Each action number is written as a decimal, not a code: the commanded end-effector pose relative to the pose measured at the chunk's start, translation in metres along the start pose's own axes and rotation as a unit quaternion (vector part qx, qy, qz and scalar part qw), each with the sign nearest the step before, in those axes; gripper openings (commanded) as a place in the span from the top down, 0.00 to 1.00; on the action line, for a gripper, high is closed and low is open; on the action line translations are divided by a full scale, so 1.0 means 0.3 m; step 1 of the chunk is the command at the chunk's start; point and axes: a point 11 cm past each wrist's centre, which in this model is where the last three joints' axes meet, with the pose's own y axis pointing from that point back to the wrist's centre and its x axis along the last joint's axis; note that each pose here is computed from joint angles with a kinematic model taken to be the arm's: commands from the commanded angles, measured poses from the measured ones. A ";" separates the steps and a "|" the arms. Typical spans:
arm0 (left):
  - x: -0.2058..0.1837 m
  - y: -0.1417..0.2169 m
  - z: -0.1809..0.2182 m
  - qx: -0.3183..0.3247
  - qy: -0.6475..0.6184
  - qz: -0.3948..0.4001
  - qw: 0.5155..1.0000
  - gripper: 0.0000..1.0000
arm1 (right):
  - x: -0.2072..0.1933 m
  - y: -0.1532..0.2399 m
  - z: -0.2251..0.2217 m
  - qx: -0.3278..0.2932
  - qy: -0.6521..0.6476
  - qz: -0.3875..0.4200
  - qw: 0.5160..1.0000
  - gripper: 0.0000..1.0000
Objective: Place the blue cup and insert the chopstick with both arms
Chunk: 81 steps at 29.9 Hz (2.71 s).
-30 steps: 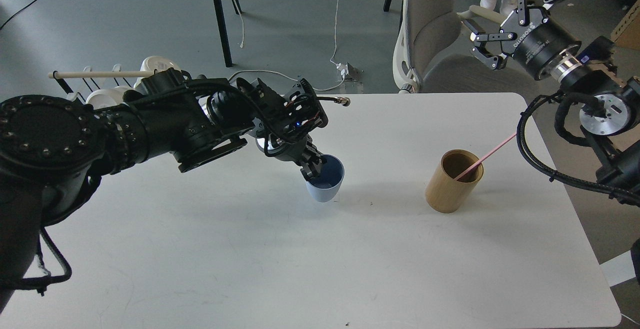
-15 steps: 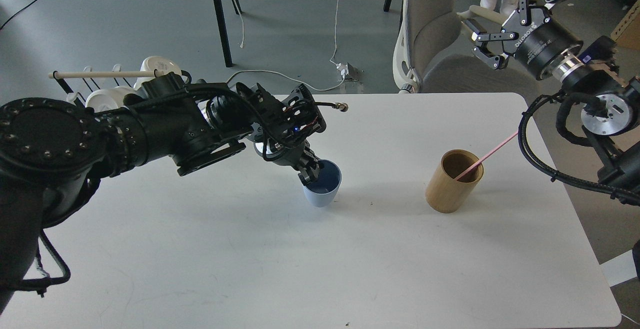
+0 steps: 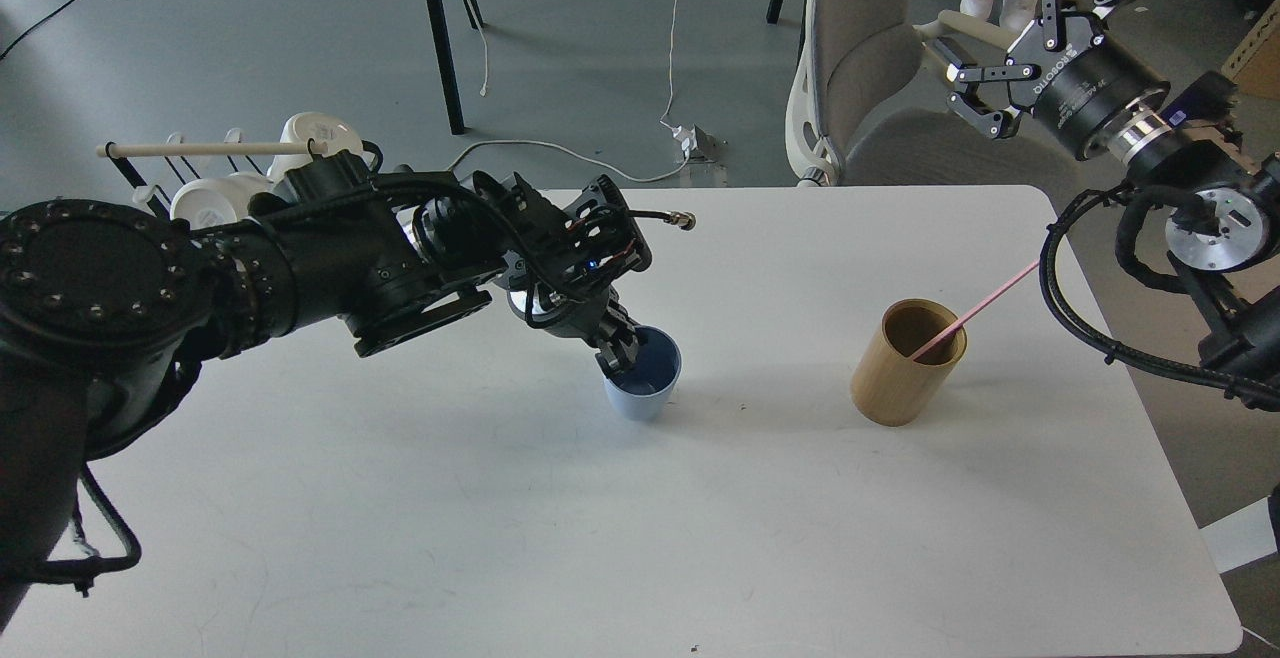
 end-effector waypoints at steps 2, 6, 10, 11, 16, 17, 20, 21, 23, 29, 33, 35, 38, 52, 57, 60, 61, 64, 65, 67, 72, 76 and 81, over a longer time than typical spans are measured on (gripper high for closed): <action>-0.014 -0.011 0.008 -0.004 0.005 -0.002 1.000 0.86 | -0.001 0.000 0.004 -0.001 -0.001 0.000 1.000 0.01; -0.017 -0.013 0.009 -0.006 0.008 -0.001 1.000 0.76 | -0.002 -0.001 0.003 0.001 -0.002 0.000 1.000 0.01; -0.010 -0.004 0.001 -0.005 0.015 0.006 1.000 0.66 | -0.007 -0.004 0.006 0.001 -0.003 -0.002 1.000 0.01; -0.009 -0.003 0.001 -0.005 0.016 0.007 1.000 0.62 | -0.007 -0.004 0.006 0.001 -0.003 -0.002 1.000 0.01; -0.009 0.004 -0.007 -0.003 0.020 0.009 1.000 0.38 | -0.013 -0.008 0.009 0.002 -0.005 -0.004 1.000 0.01; -0.007 0.005 -0.008 -0.004 0.022 0.011 1.000 0.31 | -0.014 -0.010 0.009 0.002 -0.005 -0.005 1.000 0.01; 0.013 0.021 -0.017 -0.011 0.055 0.037 0.998 0.18 | -0.021 -0.015 0.009 0.003 -0.007 -0.007 1.000 0.01; 0.020 0.028 -0.020 -0.015 0.069 0.045 0.996 0.15 | -0.022 -0.017 0.007 0.004 -0.006 -0.007 1.000 0.01; 0.014 0.042 -0.034 -0.015 0.089 0.046 0.995 0.13 | -0.022 -0.017 0.008 0.003 -0.006 -0.008 1.000 0.01; 0.005 0.134 -0.083 -0.032 0.164 0.069 0.984 0.06 | -0.034 -0.022 0.003 0.004 -0.005 -0.013 1.000 0.01; 0.032 0.239 -0.101 -0.054 0.195 0.121 0.972 0.05 | -0.046 -0.036 -0.032 0.009 0.005 -0.019 1.000 0.01; 0.045 0.306 -0.139 -0.058 0.224 0.166 0.959 0.05 | -0.054 -0.048 -0.067 0.024 0.003 -0.022 0.999 0.01; 0.000 0.436 -0.234 -0.071 0.322 0.255 0.909 0.05 | -0.046 -0.047 -0.144 0.079 -0.009 -0.018 0.997 0.01; -0.438 0.859 -0.467 -0.195 0.625 0.599 0.461 0.05 | -0.068 0.137 -0.268 0.147 0.092 -0.057 0.983 0.02; -0.511 0.868 -0.468 -0.200 0.638 0.620 0.411 0.03 | -0.020 0.255 -0.350 0.117 0.269 -0.010 0.956 0.02; -0.514 0.874 -0.471 -0.204 0.638 0.624 0.402 0.03 | -0.010 0.327 -0.361 0.109 0.418 0.032 0.901 0.02; -0.513 0.873 -0.471 -0.205 0.639 0.624 0.401 0.03 | -0.003 0.353 -0.339 0.096 0.469 0.050 0.877 0.02; -0.511 0.869 -0.470 -0.206 0.639 0.624 0.400 0.03 | 0.011 0.426 -0.244 0.074 0.565 0.084 0.818 0.02; -0.508 0.866 -0.469 -0.208 0.639 0.624 0.400 0.03 | 0.020 0.453 -0.209 0.068 0.585 0.095 0.802 0.02; -0.504 0.856 -0.467 -0.210 0.640 0.622 0.399 0.03 | 0.044 0.502 -0.142 0.056 0.612 0.118 0.780 0.02; -0.491 0.824 -0.457 -0.218 0.644 0.617 0.396 0.03 | 0.074 0.571 0.056 0.025 0.606 0.153 0.780 0.02; -0.497 0.812 -0.452 -0.217 0.648 0.613 0.396 0.02 | 0.089 0.582 0.203 -0.012 0.582 0.152 0.799 0.02; -0.517 0.798 -0.447 -0.214 0.654 0.610 0.393 0.02 | 0.101 0.586 0.315 -0.036 0.562 0.160 0.811 0.05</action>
